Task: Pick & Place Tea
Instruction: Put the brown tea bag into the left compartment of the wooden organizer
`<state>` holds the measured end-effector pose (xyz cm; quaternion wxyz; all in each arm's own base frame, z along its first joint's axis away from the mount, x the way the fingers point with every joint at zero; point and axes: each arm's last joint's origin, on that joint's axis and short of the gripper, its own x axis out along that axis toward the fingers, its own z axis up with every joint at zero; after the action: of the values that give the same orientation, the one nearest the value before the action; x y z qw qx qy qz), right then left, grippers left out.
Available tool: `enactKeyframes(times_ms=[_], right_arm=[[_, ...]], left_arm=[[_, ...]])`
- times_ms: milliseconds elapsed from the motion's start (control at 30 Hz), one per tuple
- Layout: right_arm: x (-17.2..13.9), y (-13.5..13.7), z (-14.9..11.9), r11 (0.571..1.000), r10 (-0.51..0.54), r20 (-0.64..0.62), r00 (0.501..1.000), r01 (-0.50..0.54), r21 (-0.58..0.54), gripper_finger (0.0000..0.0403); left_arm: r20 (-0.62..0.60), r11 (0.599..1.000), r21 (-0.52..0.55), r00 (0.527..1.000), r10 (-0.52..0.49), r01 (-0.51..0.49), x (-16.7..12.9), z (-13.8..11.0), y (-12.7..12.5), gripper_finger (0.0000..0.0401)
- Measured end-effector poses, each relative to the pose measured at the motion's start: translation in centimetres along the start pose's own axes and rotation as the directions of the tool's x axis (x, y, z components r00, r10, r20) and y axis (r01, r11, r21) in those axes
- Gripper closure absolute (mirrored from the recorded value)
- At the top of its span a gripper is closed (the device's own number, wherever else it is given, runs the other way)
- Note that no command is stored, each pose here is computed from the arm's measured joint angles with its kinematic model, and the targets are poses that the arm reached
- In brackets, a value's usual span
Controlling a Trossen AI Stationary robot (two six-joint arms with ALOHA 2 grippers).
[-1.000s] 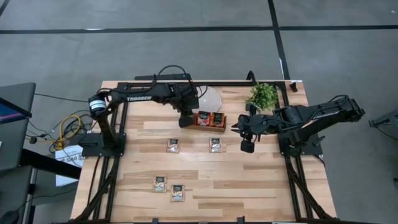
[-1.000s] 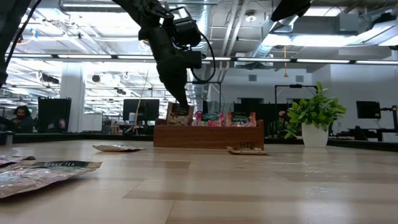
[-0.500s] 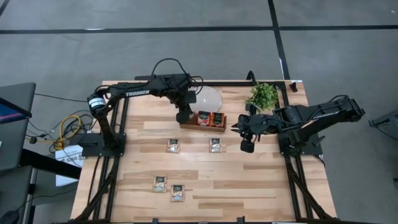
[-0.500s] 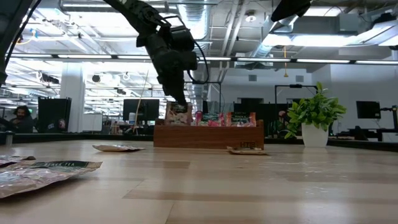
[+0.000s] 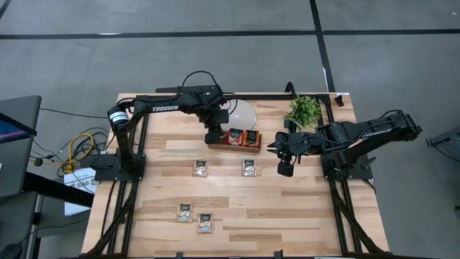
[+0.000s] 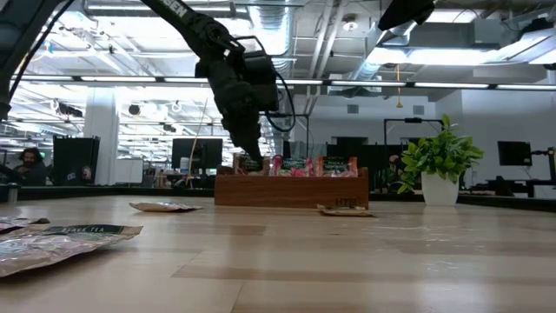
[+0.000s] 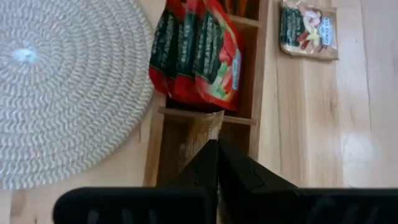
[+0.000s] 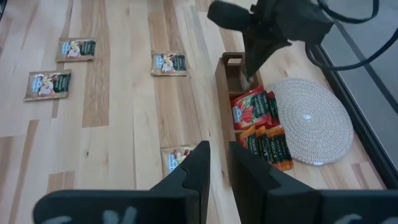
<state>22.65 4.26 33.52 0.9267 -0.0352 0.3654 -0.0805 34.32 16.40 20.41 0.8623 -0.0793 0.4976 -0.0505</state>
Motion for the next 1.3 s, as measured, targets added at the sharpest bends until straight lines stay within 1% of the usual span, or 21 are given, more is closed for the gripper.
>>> enactKeyframes(times_ms=[133,267,567,800,967,1167,1300], right_arm=[[0.0,0.0,0.0,1.000,0.000,0.000,1.000,0.000,0.000,0.0353],[0.0,0.0,0.0,1.000,-0.001,0.000,1.000,0.001,0.001,0.0353],[0.0,0.0,0.0,1.000,-0.001,0.000,1.000,0.001,0.001,0.0353],[0.0,0.0,0.0,1.000,-0.003,0.000,1.000,0.003,0.001,0.0353],[0.0,0.0,0.0,1.000,-0.003,0.000,1.000,0.003,0.002,0.0353],[0.0,0.0,0.0,1.000,-0.003,0.000,1.000,0.003,0.002,0.0353],[0.0,0.0,0.0,1.000,-0.003,0.000,1.000,0.003,0.002,0.0353]], left_arm=[[0.001,1.000,-0.003,1.000,-0.006,0.006,0.2,-0.1,0.2,0.0401],[0.006,1.000,0.017,1.000,0.000,0.000,0.2,-0.1,0.5,0.0401],[0.034,1.000,-0.003,0.999,0.018,-0.018,-0.3,-0.3,1.6,0.0401],[0.106,0.988,-0.084,0.987,-0.122,0.132,-0.8,-0.6,2.3,0.0401],[0.139,0.973,-0.141,0.977,-0.163,0.182,-1.4,-1.0,3.3,0.0401],[0.159,0.964,-0.159,0.969,-0.189,0.214,-1.8,-1.4,3.9,0.0401],[0.136,0.962,-0.153,0.969,-0.208,0.228,-1.9,-1.8,3.9,0.0401]])
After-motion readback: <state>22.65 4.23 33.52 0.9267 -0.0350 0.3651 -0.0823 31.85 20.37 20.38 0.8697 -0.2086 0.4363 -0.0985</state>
